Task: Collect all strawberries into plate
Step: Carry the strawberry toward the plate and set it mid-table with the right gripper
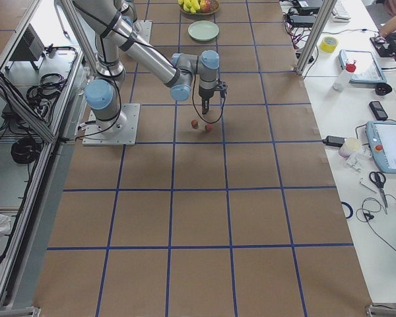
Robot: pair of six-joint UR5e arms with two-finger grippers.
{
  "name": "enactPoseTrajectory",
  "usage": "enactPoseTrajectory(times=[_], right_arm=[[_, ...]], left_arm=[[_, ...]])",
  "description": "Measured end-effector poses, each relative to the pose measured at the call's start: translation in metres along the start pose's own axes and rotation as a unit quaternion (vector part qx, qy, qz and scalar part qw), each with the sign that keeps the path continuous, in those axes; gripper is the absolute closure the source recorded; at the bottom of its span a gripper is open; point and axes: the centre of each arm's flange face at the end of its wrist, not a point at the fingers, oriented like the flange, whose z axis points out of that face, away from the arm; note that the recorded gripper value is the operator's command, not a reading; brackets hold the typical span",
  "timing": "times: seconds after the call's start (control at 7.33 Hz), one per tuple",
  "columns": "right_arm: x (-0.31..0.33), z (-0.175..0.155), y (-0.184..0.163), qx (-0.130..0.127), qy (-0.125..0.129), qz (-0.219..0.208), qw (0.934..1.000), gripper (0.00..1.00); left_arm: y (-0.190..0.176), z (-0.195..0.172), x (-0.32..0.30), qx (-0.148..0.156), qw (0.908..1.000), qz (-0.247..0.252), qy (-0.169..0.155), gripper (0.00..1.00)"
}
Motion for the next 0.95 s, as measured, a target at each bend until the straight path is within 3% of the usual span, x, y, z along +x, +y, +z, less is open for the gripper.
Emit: enactPoseTrajectory(times=[0.41,0.68,0.95], right_arm=[[-0.116,-0.047,-0.012,0.016,-0.036,0.052,0.9979,0.99],[-0.204,-0.04,0.001,0.01,-0.043,0.082,0.9957,0.99],[-0.271,-0.023,-0.011,0.01,-0.045,0.107,0.9932,1.0]], left_arm=[[0.001,0.0,0.0,0.0,1.0,0.0,0.0,0.0],[0.002,0.003,0.0,-0.002,1.0,0.0,0.0,0.0],[0.002,0.003,0.0,-0.003,1.0,0.0,0.0,0.0]])
